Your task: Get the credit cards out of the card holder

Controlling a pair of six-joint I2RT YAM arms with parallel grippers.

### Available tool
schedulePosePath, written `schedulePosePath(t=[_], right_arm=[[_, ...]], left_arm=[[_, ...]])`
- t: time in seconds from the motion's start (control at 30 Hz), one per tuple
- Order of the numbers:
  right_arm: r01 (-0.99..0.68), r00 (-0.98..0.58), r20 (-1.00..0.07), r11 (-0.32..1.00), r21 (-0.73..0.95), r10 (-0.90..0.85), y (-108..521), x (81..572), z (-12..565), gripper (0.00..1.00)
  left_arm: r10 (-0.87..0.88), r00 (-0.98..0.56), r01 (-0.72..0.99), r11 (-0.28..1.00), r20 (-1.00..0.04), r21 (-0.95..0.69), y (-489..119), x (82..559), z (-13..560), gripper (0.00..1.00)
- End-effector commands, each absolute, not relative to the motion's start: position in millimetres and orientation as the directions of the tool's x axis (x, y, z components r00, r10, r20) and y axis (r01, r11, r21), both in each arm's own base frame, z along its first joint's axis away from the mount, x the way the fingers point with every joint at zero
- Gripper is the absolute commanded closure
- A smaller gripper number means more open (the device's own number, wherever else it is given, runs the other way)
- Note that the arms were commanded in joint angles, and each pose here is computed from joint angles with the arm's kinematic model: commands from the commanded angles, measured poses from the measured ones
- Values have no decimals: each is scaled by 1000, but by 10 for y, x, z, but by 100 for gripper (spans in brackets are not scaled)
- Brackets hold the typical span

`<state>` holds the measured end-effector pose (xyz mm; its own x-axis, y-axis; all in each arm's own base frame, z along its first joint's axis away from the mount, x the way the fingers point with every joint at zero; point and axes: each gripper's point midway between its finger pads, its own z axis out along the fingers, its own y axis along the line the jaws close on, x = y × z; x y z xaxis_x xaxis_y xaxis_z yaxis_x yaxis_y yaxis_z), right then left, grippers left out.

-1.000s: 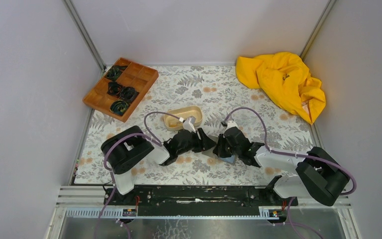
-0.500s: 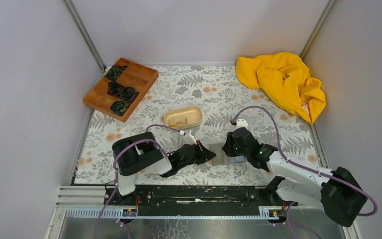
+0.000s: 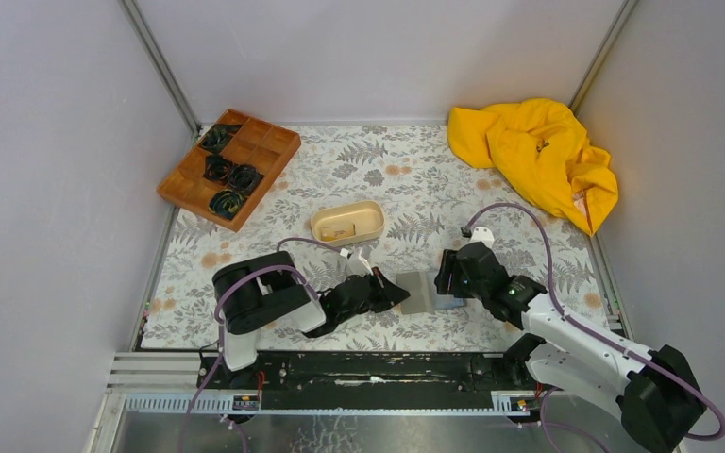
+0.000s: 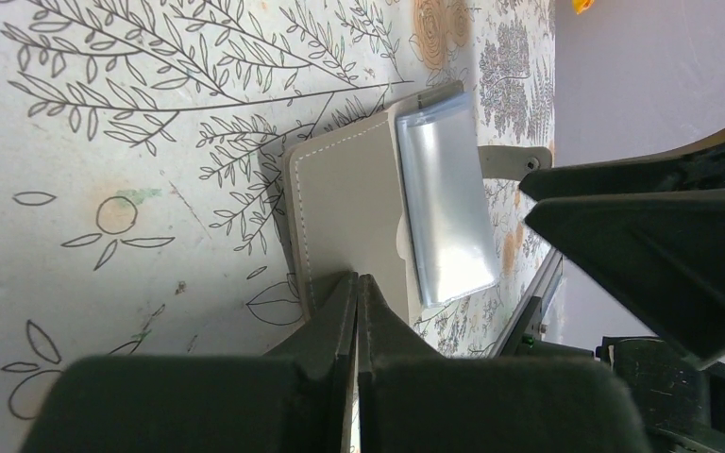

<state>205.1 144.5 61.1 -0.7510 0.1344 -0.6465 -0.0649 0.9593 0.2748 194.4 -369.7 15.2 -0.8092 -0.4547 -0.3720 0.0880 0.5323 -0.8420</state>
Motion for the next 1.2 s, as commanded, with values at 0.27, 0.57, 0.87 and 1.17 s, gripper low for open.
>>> schedulePosePath(t=[0.27, 0.57, 0.87, 1.17], right_arm=[[-68, -792, -598, 955, 290, 125, 1439, 1909, 279, 40], [-20, -787, -600, 965, 261, 146, 1354, 1928, 222, 40], [-134, -824, -560, 929, 344, 89, 1612, 1839, 225, 41], [-227, -817, -566, 839, 494, 113, 1974, 1816, 465, 42]], left_arm=[[-391, -833, 69, 631, -393, -773, -3545, 1737, -152, 100], [-390, -833, 70, 628, -391, -775, -3543, 1716, -133, 100], [-387, -834, 77, 625, -393, -777, -3552, 1711, -115, 100], [-394, -830, 75, 624, -396, -778, -3537, 1713, -118, 100]])
